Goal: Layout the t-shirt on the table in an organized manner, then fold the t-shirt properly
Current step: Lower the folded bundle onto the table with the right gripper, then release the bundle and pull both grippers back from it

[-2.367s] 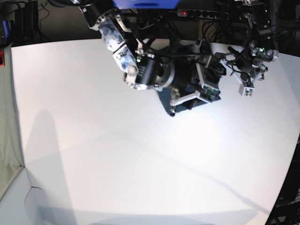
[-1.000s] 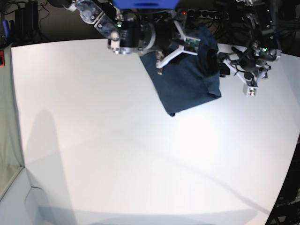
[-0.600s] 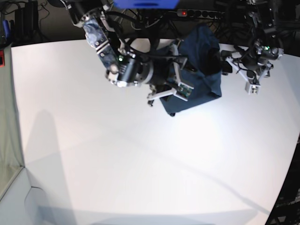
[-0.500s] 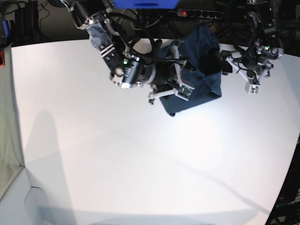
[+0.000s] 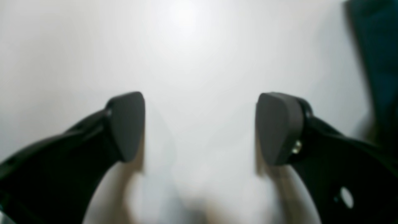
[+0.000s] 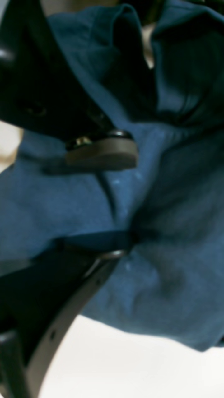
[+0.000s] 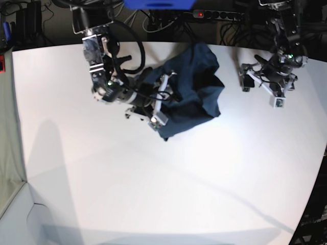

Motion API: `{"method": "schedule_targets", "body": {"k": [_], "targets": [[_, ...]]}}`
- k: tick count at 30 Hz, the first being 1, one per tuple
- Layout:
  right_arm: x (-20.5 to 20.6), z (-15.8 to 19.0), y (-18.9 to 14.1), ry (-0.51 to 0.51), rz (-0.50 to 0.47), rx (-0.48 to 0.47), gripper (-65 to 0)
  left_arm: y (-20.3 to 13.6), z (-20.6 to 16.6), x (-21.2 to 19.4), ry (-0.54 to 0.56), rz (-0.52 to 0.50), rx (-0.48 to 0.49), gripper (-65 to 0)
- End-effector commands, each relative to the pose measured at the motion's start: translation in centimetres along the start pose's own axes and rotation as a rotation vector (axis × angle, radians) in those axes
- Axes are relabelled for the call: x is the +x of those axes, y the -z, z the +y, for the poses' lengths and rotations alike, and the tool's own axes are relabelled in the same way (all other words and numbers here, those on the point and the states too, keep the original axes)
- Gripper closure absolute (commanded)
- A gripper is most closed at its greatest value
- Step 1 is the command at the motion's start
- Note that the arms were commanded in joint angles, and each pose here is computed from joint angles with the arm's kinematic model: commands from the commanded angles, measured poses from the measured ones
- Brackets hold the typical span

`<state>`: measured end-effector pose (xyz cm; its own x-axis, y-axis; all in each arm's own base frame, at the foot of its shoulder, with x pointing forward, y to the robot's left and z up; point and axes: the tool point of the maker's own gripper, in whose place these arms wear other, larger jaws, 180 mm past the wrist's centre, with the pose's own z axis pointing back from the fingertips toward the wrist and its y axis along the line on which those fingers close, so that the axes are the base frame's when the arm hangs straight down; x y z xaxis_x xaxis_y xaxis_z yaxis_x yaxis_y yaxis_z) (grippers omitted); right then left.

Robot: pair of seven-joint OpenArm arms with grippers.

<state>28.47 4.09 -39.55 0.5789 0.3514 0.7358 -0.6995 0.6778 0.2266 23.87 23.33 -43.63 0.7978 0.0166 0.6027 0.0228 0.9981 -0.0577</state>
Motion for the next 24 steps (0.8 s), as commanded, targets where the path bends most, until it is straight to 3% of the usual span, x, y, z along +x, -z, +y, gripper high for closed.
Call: {"method": "schedule_targets", "body": {"k": [1, 8, 15, 24], "targets": [[0.7, -0.5, -0.4, -0.002, -0.029, -0.010, -29.0, 0.1, -0.1, -2.6, -0.006, 0.103, -0.003, -55.2], [0.2, -2.7, -1.4, 0.030, -0.030, -0.062, -29.0, -1.1, -0.2, -1.8, 0.011, 0.066, -0.007, -55.2], [0.0, -2.9, -1.5, 0.022, -0.023, -0.064, -29.0, -5.5, -6.7, 1.8, 0.194, -0.098, -0.215, -54.9], [-0.1, -2.8, -1.5, 0.022, -0.020, -0.062, -29.0, -5.2, -15.3, 3.3, 0.286, -0.145, -0.418, -54.9]]}}
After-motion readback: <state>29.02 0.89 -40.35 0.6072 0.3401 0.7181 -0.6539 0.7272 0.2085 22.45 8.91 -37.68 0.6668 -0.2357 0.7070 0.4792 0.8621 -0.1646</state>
